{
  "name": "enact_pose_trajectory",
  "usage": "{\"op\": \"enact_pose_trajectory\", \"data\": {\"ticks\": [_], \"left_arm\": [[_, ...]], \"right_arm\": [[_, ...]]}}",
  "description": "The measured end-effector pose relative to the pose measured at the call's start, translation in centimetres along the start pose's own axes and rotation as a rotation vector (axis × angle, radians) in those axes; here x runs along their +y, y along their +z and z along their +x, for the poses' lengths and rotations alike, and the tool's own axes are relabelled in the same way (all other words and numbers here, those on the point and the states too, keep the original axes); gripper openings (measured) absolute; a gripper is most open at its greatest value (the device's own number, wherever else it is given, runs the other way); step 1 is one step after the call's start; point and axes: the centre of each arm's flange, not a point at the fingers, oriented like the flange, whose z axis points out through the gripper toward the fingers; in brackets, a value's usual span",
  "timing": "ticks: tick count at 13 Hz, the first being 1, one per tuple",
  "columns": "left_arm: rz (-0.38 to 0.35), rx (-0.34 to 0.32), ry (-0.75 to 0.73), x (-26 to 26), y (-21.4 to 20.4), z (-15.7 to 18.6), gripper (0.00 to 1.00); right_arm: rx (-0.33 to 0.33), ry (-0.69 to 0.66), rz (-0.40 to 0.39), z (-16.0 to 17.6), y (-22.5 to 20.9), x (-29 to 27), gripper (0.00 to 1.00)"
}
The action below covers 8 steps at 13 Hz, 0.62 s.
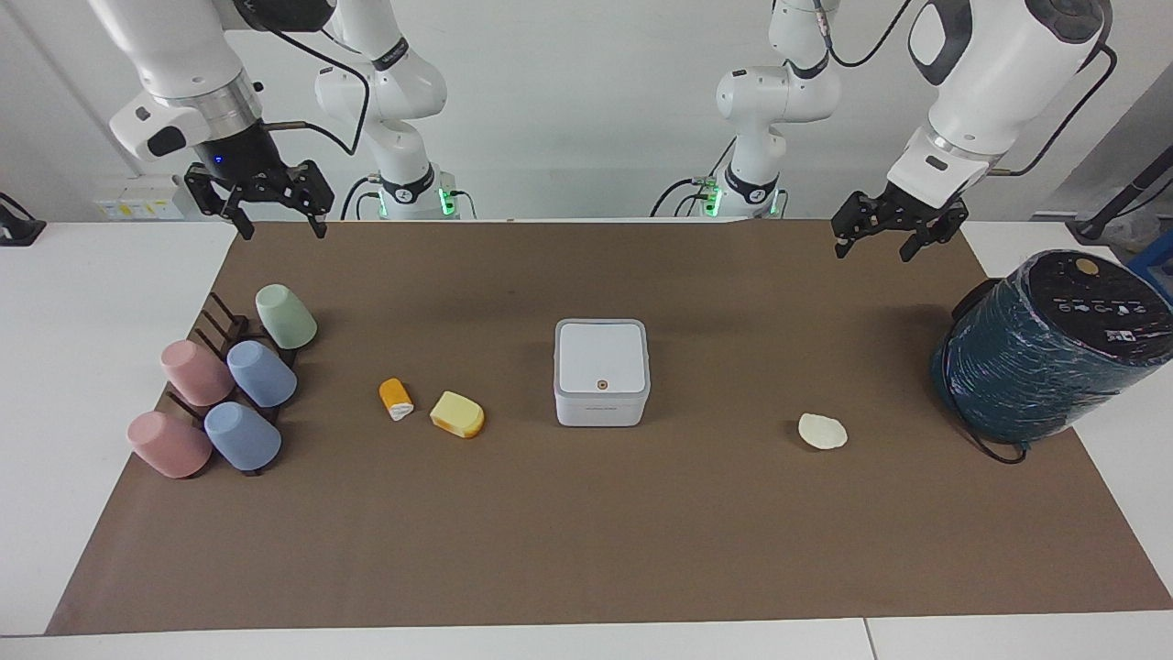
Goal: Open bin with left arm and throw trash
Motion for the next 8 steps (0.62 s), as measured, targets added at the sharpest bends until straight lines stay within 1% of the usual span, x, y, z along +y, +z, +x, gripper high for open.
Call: {"op": "enact_pose_trajectory", "data": {"ticks": [8], "left_arm": [[-0.001,0.000,-0.013,-0.01,-0.01,-0.02,1.00]], "right_arm": [[0.000,0.000,0.000,-0.01,-0.02,0.00,1.00]]}}
